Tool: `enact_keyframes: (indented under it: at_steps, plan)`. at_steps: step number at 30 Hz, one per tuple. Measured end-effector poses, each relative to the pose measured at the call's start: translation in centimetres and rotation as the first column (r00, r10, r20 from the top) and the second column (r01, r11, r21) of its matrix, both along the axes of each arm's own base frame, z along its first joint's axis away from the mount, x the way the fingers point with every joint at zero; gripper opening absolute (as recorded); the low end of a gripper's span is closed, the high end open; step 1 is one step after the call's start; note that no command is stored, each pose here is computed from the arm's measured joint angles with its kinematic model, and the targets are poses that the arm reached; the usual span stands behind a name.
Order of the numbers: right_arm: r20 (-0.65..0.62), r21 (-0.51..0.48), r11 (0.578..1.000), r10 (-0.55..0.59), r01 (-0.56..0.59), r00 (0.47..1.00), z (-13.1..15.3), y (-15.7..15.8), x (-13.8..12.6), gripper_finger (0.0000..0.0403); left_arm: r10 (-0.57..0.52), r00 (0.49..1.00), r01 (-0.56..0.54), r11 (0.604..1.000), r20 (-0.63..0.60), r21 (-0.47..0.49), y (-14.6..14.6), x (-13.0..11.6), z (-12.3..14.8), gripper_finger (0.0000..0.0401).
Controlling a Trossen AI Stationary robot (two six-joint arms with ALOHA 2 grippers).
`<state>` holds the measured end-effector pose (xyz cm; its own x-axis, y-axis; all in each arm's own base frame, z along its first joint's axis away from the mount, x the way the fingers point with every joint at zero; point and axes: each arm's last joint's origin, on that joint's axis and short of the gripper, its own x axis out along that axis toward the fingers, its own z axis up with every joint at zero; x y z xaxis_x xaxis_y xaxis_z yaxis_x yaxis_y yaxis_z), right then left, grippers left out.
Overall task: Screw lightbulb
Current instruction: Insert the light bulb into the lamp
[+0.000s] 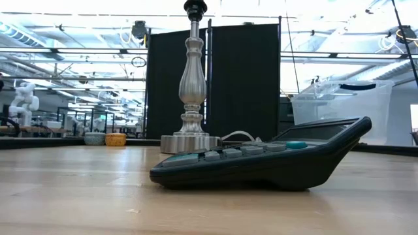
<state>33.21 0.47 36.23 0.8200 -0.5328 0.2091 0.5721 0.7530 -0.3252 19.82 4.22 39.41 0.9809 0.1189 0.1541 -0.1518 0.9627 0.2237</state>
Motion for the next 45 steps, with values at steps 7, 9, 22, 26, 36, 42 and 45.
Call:
enact_keyframes:
  at_steps: [7,9,22,26,36,42,45]
  plan:
    - [0.049,0.006,0.999,-0.048,0.048,0.998,0.8,-2.0,-0.1,0.0000,-0.015,1.000,0.015,1.000,-0.020,0.002,0.0,1.2,-0.6,0.0000]
    - [0.061,0.022,1.000,-0.004,0.003,0.998,1.3,-2.5,0.0,0.0000,-0.030,0.999,0.030,1.000,-0.021,0.000,0.1,1.7,-0.8,0.0000]
    - [0.049,0.033,0.995,0.093,-0.095,0.994,3.7,-5.5,0.3,0.0000,-0.031,1.000,0.031,0.999,0.003,-0.020,0.2,2.1,-0.7,0.0000]
    - [0.036,0.043,0.993,0.109,-0.110,0.993,3.5,-6.5,0.7,0.0000,-0.031,1.000,0.031,0.999,0.003,-0.025,0.2,2.1,-0.7,0.0000]
    - [0.041,0.070,0.978,0.196,-0.198,0.980,3.0,-7.7,1.0,0.0000,-0.019,0.999,0.018,0.999,-0.028,-0.035,0.4,3.0,-1.4,0.0000]
    - [0.013,0.078,0.972,0.223,-0.223,0.975,2.7,-7.2,1.1,0.0000,0.006,0.999,-0.007,0.999,-0.031,-0.035,0.8,3.0,-1.5,0.0000]
    - [0.009,0.081,0.971,0.226,-0.226,0.974,2.7,-6.9,1.2,0.0000,0.011,0.999,-0.012,0.999,-0.034,-0.036,0.9,2.9,-1.5,0.0000]
